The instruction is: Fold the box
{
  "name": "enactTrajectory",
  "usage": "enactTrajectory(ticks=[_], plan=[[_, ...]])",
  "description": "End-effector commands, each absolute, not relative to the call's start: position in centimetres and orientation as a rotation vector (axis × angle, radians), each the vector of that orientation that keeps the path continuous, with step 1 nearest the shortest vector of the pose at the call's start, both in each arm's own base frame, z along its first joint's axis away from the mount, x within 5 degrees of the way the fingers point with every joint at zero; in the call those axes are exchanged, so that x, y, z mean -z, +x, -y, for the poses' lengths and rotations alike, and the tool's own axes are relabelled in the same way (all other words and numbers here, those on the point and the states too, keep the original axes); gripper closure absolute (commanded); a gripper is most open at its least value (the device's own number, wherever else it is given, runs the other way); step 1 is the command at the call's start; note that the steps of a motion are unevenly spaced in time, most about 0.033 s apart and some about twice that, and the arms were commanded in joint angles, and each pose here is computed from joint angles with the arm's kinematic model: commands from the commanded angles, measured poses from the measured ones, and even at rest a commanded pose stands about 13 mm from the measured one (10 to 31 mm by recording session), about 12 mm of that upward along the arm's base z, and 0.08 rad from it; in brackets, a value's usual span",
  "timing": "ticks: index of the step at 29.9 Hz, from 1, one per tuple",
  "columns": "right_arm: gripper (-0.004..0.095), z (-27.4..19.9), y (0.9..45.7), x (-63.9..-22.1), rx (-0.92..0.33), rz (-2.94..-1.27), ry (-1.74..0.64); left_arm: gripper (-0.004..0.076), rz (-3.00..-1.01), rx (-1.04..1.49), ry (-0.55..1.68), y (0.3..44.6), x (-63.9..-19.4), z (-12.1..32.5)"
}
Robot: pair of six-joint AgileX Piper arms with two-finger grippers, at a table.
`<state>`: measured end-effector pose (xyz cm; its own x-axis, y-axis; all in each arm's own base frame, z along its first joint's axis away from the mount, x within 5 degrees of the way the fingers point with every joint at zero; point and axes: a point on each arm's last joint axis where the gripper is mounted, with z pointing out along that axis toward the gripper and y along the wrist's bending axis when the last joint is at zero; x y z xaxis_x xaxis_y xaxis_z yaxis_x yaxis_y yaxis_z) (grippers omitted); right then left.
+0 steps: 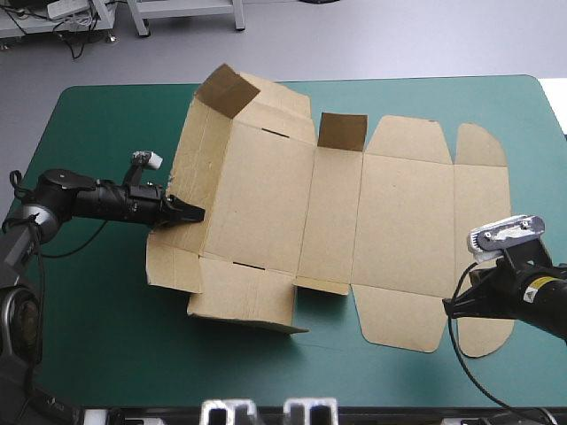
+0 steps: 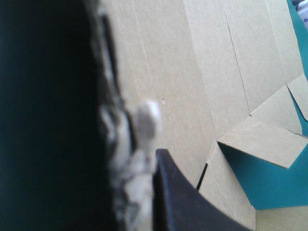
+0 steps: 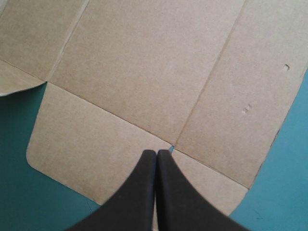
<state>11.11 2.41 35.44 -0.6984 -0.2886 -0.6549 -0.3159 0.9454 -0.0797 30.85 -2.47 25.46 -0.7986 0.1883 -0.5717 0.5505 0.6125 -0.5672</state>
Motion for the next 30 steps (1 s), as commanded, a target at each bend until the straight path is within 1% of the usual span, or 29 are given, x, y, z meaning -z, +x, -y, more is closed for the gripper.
enactTrajectory(ticks=[1, 3, 6, 10, 13, 16, 18, 21, 23, 27, 30], plan=[[0.0926, -2.5, 11.3, -36.8, -0.034, -2.295, -0.454, 0.073, -2.182, 1.049, 0.8, 29.8, -32.0, 4.2], [0.0926, -2.5, 11.4, -36.9, -0.021, -2.278, -0.479, 0.073, -2.139, 0.956, 0.896, 29.7, -34.3, 4.9], [0.0926, -2.5, 11.7, -37.2, -0.019, -2.23, -0.471, 0.073, -2.127, 0.825, 0.984, 29.7, -37.2, 5.8], [0.0926, -2.6, 12.3, -37.9, -0.006, -2.127, -0.449, 0.073, -2.124, 0.522, 1.127, 29.5, -40.5, 7.3], [0.0926, -2.6, 12.6, -38.5, -0.005, -2.057, -0.433, 0.073, -2.129, 0.28, 1.246, 29.1, -41.8, 8.8], [0.0926, -2.7, 12.9, -39.1, 0.002, -1.99, -0.43, 0.073, -2.092, 0.054, 1.372, 28.5, -42.6, 10.5], [0.0926, -2.7, 13.0, -39.7, 0.011, -1.94, -0.434, 0.073, -2.048, -0.074, 1.395, 28.4, -43.0, 11.7], [0.0926, -2.7, 13.0, -41.0, 0.013, -1.894, -0.424, 0.073, -1.946, -0.222, 1.396, 28.2, -43.5, 13.7], [0.0926, -2.7, 13.1, -42.2, 0.015, -1.866, -0.419, 0.0731, -1.842, -0.299, 1.412, 27.9, -44.0, 15.2], [0.0926, -2.8, 13.6, -44.4, 0.02, -1.833, -0.413, 0.0732, -1.631, -0.408, 1.461, 26.7, -45.1, 18.4], [0.0926, -2.8, 14.3, -45.7, 0.041, -1.842, -0.42, 0.0732, -1.543, -0.445, 1.469, 25.8, -45.5, 20.0]])
